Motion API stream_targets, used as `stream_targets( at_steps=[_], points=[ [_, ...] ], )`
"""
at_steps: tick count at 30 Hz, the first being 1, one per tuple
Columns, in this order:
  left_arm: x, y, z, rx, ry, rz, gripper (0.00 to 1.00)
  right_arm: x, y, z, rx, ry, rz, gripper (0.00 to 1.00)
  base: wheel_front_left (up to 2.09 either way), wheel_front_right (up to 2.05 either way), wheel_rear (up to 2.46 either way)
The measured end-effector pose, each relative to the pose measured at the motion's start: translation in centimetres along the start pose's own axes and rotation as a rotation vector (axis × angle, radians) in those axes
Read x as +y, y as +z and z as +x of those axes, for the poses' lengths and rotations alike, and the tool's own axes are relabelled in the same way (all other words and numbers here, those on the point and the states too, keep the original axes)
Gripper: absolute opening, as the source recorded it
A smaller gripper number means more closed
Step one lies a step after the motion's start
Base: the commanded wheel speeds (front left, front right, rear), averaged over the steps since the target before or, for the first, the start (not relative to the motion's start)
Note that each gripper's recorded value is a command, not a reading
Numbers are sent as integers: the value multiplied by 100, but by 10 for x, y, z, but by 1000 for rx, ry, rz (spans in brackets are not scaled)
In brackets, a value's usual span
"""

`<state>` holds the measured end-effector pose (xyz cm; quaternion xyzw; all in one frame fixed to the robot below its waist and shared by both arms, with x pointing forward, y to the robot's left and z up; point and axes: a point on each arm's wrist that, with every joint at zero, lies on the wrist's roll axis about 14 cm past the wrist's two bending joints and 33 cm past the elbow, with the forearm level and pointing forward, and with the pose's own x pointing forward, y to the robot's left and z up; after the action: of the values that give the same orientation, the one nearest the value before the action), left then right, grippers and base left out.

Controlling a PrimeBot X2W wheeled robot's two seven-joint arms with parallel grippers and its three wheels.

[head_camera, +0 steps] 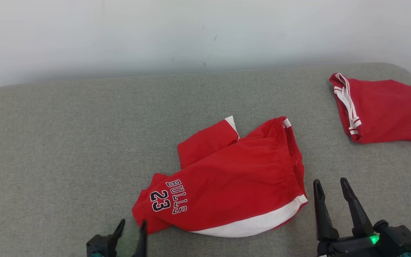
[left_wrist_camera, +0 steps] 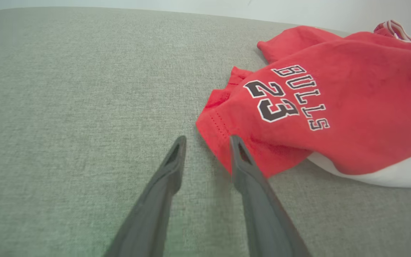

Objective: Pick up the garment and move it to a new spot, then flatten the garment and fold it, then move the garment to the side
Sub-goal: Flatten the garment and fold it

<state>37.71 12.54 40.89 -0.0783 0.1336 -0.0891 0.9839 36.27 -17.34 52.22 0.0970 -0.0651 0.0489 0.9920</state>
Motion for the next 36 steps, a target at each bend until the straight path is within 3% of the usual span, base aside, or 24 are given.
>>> stream_targets(
  at_steps=[9, 10, 11, 15, 22, 27, 36],
  points=[
    [-17, -25, 1, 119, -53, -29, 100, -4, -4, -3, 13, -14, 2, 100, 0, 0, 0],
    [-18, -25, 3, 117, -57, -31, 36, -5, -4, -4, 13, -16, 2, 100, 0, 0, 0],
    [-19, -23, 4, 110, -59, -40, 0, -5, -4, -4, 13, -18, 1, 100, 0, 0, 0],
    [-22, -14, 7, 71, -70, -43, 0, -7, -3, -2, 8, -21, -1, 100, 0, 0, 0],
    [3, 30, 4, -76, -25, 12, 0, 1, -6, 3, 15, 6, 7, 100, 0, 0, 0],
    [10, 26, -19, -36, -22, 74, 0, 4, -11, 7, 25, 15, 12, 100, 0, 0, 0],
    [-1, 30, -37, 2, -44, 54, 0, -2, -19, 15, 42, 0, 19, 100, 0, 0, 0]
  ],
)
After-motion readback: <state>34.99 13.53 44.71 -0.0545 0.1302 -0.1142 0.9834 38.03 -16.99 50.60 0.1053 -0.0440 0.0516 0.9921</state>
